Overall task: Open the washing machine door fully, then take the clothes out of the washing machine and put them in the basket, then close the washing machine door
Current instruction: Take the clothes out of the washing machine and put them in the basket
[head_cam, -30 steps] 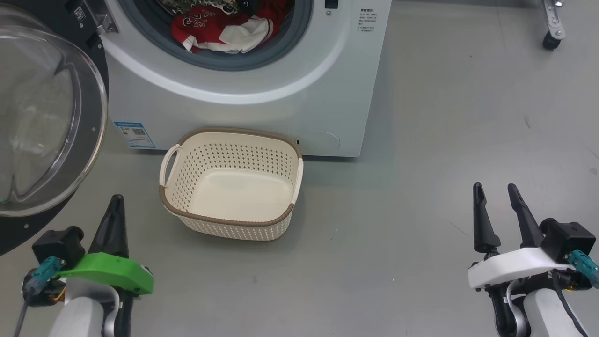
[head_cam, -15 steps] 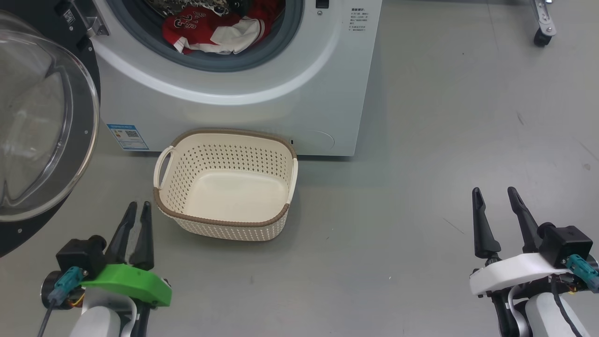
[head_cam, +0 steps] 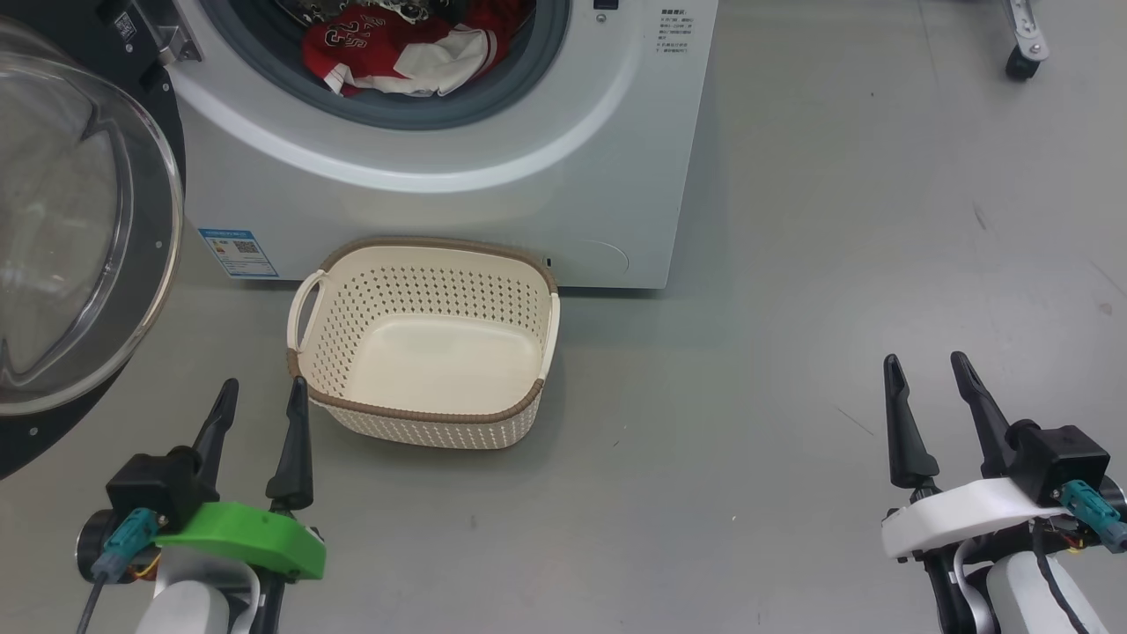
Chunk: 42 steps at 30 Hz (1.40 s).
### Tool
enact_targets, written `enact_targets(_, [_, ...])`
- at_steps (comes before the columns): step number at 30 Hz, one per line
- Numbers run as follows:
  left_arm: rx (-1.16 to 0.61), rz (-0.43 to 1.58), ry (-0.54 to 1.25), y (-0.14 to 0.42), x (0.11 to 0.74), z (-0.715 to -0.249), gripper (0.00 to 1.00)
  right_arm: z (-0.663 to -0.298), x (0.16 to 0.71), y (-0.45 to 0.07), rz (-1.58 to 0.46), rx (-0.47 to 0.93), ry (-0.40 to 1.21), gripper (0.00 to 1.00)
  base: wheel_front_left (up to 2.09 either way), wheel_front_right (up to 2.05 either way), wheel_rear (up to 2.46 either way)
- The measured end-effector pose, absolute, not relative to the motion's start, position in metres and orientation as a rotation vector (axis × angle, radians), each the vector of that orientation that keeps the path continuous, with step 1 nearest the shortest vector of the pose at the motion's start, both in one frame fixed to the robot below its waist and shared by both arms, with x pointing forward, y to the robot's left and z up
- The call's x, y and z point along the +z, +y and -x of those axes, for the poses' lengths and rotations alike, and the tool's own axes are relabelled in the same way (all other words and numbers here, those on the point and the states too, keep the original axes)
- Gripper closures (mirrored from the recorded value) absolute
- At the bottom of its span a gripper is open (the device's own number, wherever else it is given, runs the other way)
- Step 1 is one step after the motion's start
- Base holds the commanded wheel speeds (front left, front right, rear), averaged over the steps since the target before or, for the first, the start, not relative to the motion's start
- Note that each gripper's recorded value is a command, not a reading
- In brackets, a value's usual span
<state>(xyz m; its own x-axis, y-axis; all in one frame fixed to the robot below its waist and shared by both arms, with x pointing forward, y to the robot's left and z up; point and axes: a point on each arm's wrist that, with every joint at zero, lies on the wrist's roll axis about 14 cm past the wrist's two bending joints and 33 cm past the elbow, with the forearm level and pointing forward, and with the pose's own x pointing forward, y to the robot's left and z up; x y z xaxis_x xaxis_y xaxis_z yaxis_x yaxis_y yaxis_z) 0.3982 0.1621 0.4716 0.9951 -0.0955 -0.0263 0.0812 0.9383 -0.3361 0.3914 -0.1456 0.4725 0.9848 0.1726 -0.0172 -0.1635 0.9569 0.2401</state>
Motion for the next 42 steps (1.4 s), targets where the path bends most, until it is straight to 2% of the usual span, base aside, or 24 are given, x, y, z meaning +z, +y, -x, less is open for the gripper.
enact_targets(42, [-0.083,0.328,0.043,0.1627,0.4696,-0.3895,0.00,-0.3866,0.4680,-0.1502,-0.209,0.145,0.050,0.00,0.00,0.00,0.00])
